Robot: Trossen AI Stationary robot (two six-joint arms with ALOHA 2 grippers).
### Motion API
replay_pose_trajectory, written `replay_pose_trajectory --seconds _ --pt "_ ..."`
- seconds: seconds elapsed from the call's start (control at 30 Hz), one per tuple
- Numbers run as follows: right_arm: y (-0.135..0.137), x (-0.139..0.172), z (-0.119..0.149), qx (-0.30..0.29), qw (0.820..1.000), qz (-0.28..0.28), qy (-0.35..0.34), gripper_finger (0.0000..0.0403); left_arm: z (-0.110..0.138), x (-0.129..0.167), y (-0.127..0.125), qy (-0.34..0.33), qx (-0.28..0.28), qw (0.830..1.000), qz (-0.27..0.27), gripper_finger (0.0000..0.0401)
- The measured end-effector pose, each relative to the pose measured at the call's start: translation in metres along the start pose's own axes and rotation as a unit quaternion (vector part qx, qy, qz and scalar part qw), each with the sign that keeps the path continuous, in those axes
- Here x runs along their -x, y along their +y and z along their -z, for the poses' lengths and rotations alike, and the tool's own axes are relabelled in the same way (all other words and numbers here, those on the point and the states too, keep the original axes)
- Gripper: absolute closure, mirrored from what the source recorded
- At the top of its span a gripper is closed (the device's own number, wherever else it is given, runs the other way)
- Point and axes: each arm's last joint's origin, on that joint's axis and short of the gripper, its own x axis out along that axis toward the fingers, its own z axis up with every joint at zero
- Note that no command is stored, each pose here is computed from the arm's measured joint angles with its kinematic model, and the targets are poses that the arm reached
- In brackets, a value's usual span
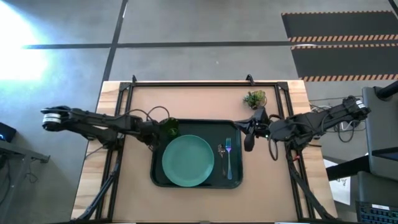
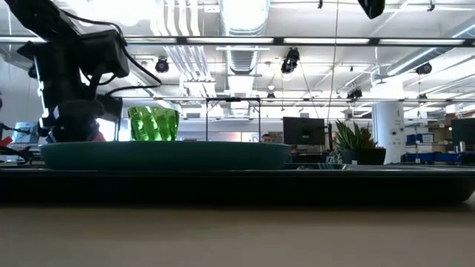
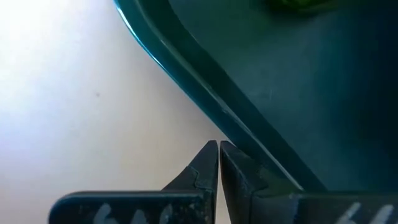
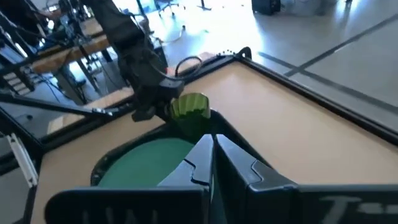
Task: Pick and place plate/cup/fork/spoon on tray
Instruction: Move the black tray to the center of the table
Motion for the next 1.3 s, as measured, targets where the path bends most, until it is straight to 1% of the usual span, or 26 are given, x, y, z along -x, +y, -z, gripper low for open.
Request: replay_pose_trajectory --seconds 0.1,0.17,0.2,0.27,0.33,0.37,0.4,0.47,0.53,0.63,0.73,0.87,0.93,1.03,1.23,1.3 --pt "-0.004 0.0 0.007 -0.014 0.999 0.014 0.032 0.0394 0.0 -0.001 -0.001 0.013 0.0 1.0 0.007 0.0401" --pt "-0.012 0.002 0.019 -0.03 0.995 0.048 0.087 0.0394 0.0 -0.002 -0.002 0.015 0.0 1.0 0.007 0.0401" --pt "-0.017 0.003 0.027 -0.045 0.989 0.073 0.122 0.0394 0.0 -0.001 -0.002 0.015 0.0 1.0 0.008 0.0401" --pt "-0.028 0.005 0.045 -0.078 0.969 0.133 0.196 0.0394 -0.001 -0.001 -0.002 0.014 0.0 1.0 0.01 0.0401" --pt "-0.035 0.006 0.066 -0.108 0.939 0.186 0.269 0.0394 -0.001 0.0 -0.002 0.011 0.0 1.0 0.012 0.0401" --pt "-0.037 0.005 0.075 -0.121 0.925 0.202 0.299 0.0394 -0.001 0.0 -0.002 0.01 0.0 1.0 0.013 0.0401" --pt "-0.037 0.003 0.084 -0.135 0.912 0.211 0.326 0.0394 -0.001 0.001 -0.002 0.008 0.0 1.0 0.015 0.0401" --pt "-0.036 -0.002 0.103 -0.153 0.892 0.218 0.366 0.0394 -0.001 0.001 -0.002 0.007 0.0 1.0 0.016 0.0401" --pt "-0.034 -0.009 0.123 -0.17 0.879 0.218 0.389 0.0394 -0.001 0.001 -0.002 0.006 0.0 1.0 0.017 0.0401" --pt "-0.029 -0.022 0.149 -0.185 0.876 0.204 0.397 0.0394 -0.002 0.002 -0.003 0.003 0.0 1.0 0.019 0.0401" --pt "-0.025 -0.035 0.169 -0.196 0.878 0.187 0.394 0.0394 -0.002 0.002 -0.003 0.001 0.0 1.0 0.021 0.0401" --pt "-0.023 -0.048 0.186 -0.188 0.875 0.196 0.4 0.0394 -0.003 0.002 -0.004 -0.002 0.0 1.0 0.023 0.0401" --pt "-0.021 -0.051 0.188 -0.184 0.871 0.198 0.41 0.0394 -0.003 0.002 -0.004 -0.003 0.0 1.0 0.024 0.0401" --pt "-0.018 -0.053 0.187 -0.174 0.873 0.193 0.413 0.0394 -0.003 0.003 -0.004 -0.003 -0.001 1.0 0.024 0.0401" --pt "-0.023 -0.053 0.179 -0.161 0.881 0.19 0.403 0.0394 -0.005 0.005 -0.006 -0.005 0.0 1.0 0.026 0.0401" --pt "-0.027 -0.054 0.173 -0.155 0.886 0.193 0.391 0.0394 -0.006 0.006 -0.007 -0.007 0.0 1.0 0.027 0.0401"
